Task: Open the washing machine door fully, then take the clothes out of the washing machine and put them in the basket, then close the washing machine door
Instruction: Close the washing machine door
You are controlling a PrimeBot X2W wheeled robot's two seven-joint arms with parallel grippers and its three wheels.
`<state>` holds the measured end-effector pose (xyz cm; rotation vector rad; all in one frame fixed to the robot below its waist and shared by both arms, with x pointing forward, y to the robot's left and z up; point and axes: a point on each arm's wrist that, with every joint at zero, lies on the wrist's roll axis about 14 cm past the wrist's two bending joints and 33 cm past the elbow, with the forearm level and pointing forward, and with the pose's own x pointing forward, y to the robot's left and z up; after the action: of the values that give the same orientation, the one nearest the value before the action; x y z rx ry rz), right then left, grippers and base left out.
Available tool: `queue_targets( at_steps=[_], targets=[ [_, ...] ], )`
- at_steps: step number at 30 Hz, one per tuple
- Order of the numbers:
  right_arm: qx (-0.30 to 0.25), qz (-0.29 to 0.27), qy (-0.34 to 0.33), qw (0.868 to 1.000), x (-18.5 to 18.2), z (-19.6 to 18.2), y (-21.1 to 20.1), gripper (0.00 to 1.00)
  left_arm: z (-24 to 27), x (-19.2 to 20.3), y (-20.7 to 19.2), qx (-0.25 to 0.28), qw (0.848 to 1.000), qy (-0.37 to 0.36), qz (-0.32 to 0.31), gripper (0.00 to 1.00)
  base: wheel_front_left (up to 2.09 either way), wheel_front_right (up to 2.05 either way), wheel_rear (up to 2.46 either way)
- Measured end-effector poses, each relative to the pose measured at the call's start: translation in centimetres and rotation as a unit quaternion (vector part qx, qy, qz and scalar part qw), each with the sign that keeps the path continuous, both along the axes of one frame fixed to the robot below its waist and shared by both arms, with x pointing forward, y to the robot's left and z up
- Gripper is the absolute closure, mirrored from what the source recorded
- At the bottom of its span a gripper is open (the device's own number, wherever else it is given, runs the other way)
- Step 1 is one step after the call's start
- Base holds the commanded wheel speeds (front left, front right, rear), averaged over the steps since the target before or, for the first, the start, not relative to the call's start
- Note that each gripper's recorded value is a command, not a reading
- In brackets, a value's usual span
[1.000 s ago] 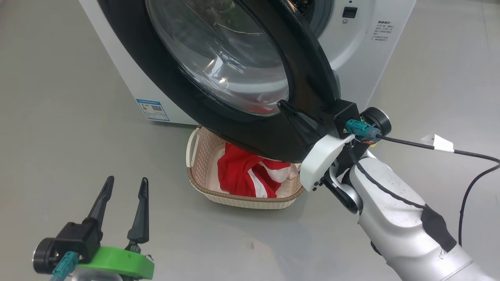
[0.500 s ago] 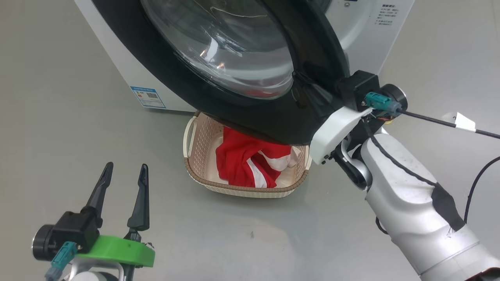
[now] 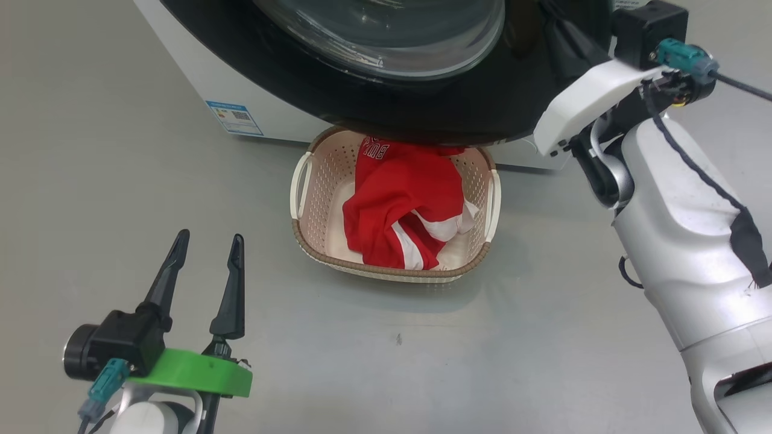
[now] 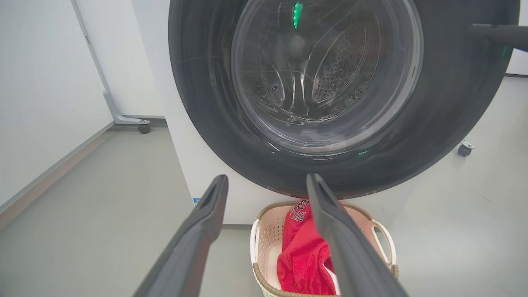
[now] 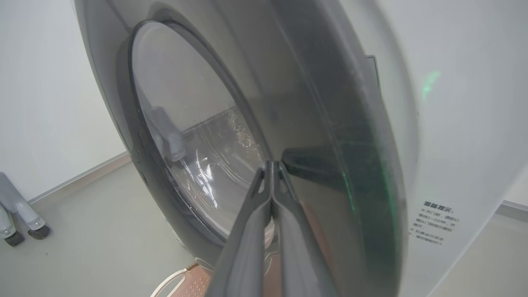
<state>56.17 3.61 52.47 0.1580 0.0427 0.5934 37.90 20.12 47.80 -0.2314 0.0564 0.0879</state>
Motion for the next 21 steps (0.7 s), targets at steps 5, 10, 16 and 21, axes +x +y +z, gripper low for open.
queue_targets(
  at_steps=[5,10,16,21],
  targets=[
    [0.000,-0.015,0.001,1.000,2.0,-0.1,-0.1,1.00,0.0,0.5,0.1,0.002,1.000,-0.001,0.002,0.00,0.00,0.00,0.00],
    [0.008,-0.030,0.001,1.000,3.8,-0.1,-0.3,1.00,-0.7,0.4,0.5,0.002,1.000,0.009,0.009,0.00,0.00,0.00,0.00],
    [0.018,-0.041,0.001,0.999,5.1,0.0,-0.3,1.00,-1.0,0.0,1.2,0.007,1.000,0.015,0.020,0.00,0.00,0.00,0.00],
    [0.026,-0.044,0.001,0.999,5.5,-0.3,0.0,1.00,-1.4,-0.3,1.8,0.010,0.999,0.021,0.028,0.00,0.00,0.00,0.00]
  ],
)
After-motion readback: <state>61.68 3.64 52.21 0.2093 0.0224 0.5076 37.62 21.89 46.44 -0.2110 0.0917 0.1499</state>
